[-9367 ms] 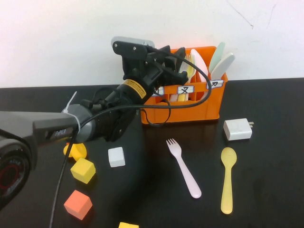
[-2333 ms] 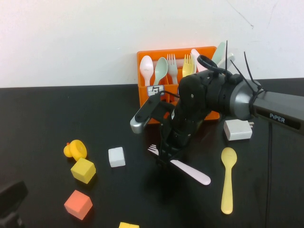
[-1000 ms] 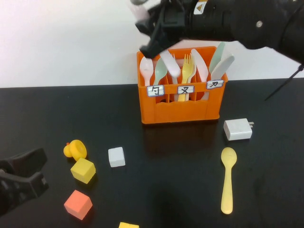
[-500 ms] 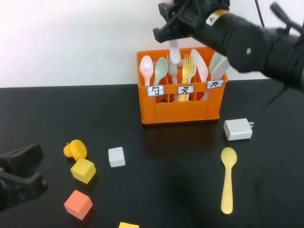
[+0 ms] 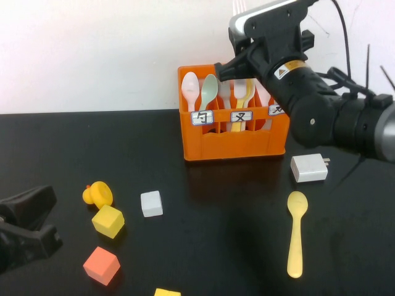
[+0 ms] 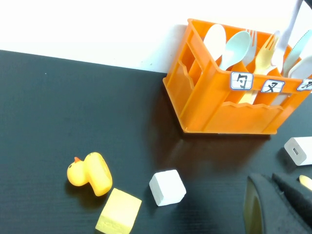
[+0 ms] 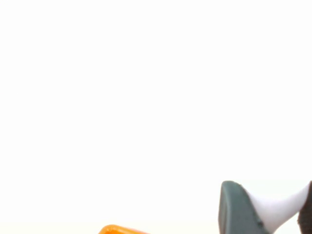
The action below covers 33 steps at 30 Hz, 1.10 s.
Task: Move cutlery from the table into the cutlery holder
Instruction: Place the fork on the box
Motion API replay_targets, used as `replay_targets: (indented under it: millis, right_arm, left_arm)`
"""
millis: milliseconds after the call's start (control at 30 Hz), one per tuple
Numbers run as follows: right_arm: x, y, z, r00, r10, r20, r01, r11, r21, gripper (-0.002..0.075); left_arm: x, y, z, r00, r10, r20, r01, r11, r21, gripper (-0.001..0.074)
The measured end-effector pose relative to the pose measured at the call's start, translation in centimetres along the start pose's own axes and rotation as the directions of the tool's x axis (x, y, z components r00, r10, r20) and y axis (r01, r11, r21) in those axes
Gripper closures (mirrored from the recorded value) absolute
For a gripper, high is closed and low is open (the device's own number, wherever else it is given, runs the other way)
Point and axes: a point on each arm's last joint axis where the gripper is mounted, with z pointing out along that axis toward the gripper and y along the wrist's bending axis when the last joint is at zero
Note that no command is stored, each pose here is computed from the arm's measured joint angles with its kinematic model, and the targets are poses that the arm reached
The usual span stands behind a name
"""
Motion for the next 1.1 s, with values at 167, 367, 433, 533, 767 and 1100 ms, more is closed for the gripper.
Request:
replay_targets:
  millis: [167,367,433,533,767,1100]
  right_arm:
    - [1.4,0.2,0.4,1.0,-0.007,-0.01,0.007,1.0,0.009,0.0477]
    - [3.1,0.5,0.9,0.999,-0.032,-0.013,0.033,0.999,0.013,0.0477]
    - [3.4,0.6,1.0,0.998,-0.055,-0.011,0.055,0.998,-0.001,0.0477]
    - [3.4,0.7,1.0,0.997,-0.072,-0.004,0.072,0.997,-0.01,0.0477]
    - [3.5,0.8,1.0,0.997,-0.079,-0.018,0.078,0.997,-0.023,0.0477]
    - [4.4,0.7,0.9,0.99,-0.078,-0.12,0.071,0.995,-0.063,0.0383]
  left_arm:
    - [0.0,0.0,0.0,1.0,0.0,0.001,0.0,1.0,0.001,0.0736]
    - [0.0,0.0,0.0,1.0,0.0,0.002,0.0,1.0,0.002,0.0736]
    - [0.0,0.0,0.0,1.0,0.0,0.002,0.0,1.0,0.002,0.0736]
    - [0.0,0.0,0.0,1.0,0.0,0.002,0.0,1.0,0.002,0.0736]
    - [-0.1,-0.1,0.0,1.0,0.0,0.014,0.0,1.0,0.015,0.0736]
    - [-0.2,-0.2,0.0,1.0,-0.002,0.018,0.002,1.0,0.02,0.0736]
